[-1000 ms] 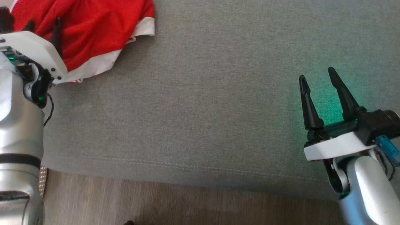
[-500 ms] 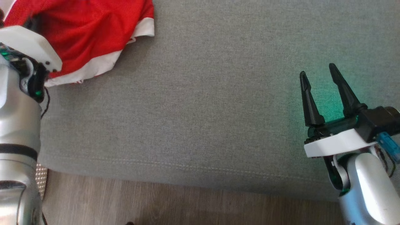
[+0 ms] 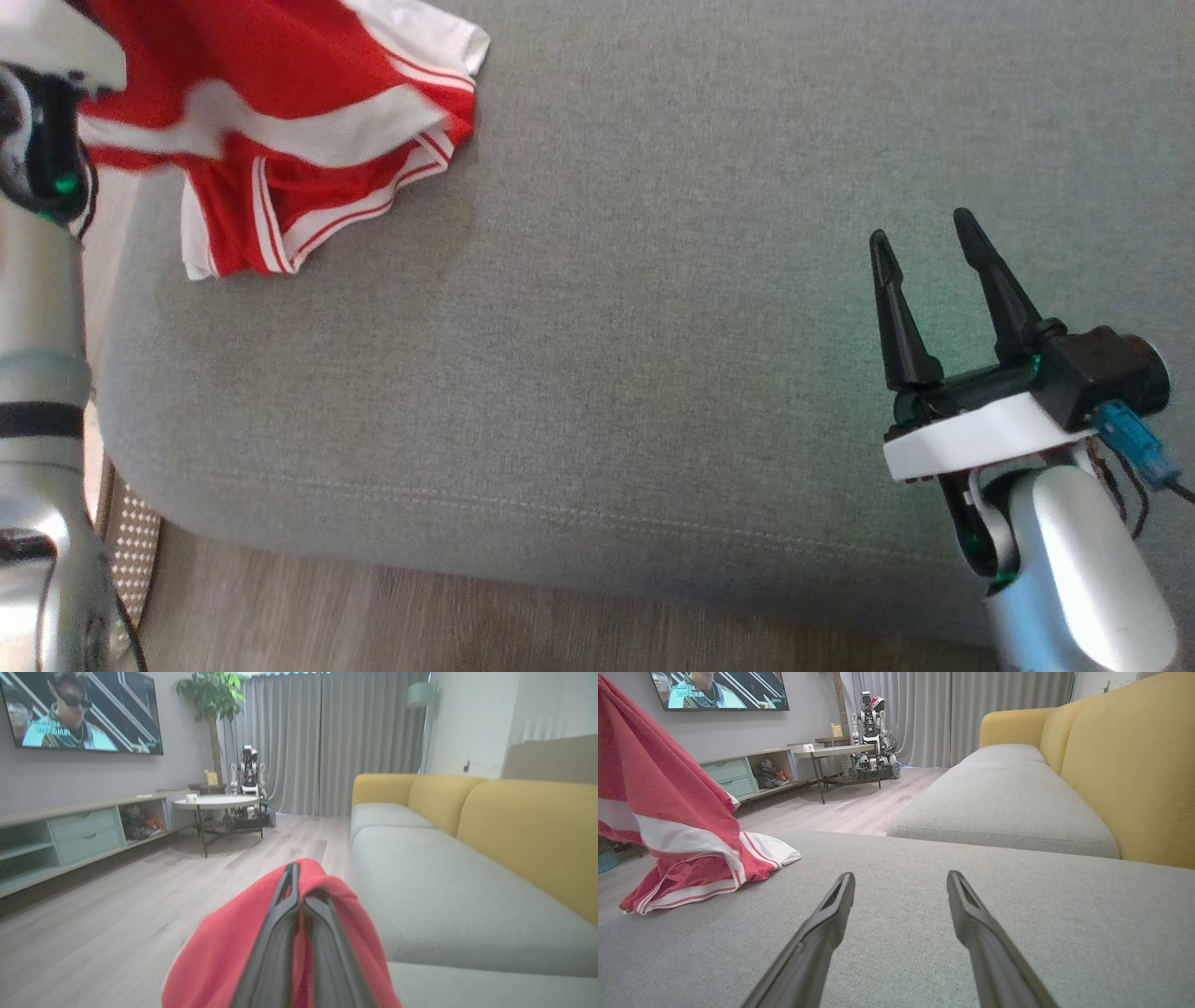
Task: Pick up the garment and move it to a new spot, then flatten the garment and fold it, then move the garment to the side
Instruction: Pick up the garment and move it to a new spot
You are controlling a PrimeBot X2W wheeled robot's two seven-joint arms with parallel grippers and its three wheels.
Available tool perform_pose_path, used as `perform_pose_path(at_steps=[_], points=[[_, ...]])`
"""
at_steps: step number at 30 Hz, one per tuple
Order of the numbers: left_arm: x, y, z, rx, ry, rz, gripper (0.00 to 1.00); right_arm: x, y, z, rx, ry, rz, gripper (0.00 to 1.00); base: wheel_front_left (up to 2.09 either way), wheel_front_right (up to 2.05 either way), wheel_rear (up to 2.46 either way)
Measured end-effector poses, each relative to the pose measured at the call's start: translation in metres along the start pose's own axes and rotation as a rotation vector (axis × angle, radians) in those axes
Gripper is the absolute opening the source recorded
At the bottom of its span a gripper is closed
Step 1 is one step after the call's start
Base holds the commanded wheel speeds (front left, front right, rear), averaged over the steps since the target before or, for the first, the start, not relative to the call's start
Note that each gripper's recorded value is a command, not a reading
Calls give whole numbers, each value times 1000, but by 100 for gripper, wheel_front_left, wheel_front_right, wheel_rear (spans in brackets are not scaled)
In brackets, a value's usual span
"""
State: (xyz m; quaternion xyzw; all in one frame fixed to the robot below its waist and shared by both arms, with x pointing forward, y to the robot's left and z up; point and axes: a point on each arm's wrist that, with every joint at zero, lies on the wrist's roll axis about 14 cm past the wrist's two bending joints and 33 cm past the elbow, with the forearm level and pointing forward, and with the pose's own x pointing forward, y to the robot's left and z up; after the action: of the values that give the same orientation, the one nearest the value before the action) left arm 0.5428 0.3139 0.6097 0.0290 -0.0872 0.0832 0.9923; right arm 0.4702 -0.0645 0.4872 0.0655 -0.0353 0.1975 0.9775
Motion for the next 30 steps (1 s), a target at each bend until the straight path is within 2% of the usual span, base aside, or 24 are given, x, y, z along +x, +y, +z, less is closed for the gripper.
perform_pose_path(at_steps=[4, 11, 21, 27, 28, 30], points=[[-7, -23, 41, 0, -128, -67, 0, -3, 5, 12, 1, -22, -1, 100, 0, 0, 0], [-24, -106, 56, -32, -149, -279, 0, -18, -2, 31, 5, -56, -45, 100, 0, 0, 0], [-54, -263, 104, -152, -198, -656, 0, -51, -50, 58, 22, -118, -206, 100, 0, 0, 0], [-85, -350, 97, -208, -147, -877, 0, -70, -92, 82, 10, -186, -330, 100, 0, 0, 0], [-85, -350, 97, -208, -147, -877, 0, -70, -92, 82, 10, -186, -330, 100, 0, 0, 0], [-93, -373, 85, -206, -111, -933, 0, -77, -104, 87, 7, -200, -366, 100, 0, 0, 0]])
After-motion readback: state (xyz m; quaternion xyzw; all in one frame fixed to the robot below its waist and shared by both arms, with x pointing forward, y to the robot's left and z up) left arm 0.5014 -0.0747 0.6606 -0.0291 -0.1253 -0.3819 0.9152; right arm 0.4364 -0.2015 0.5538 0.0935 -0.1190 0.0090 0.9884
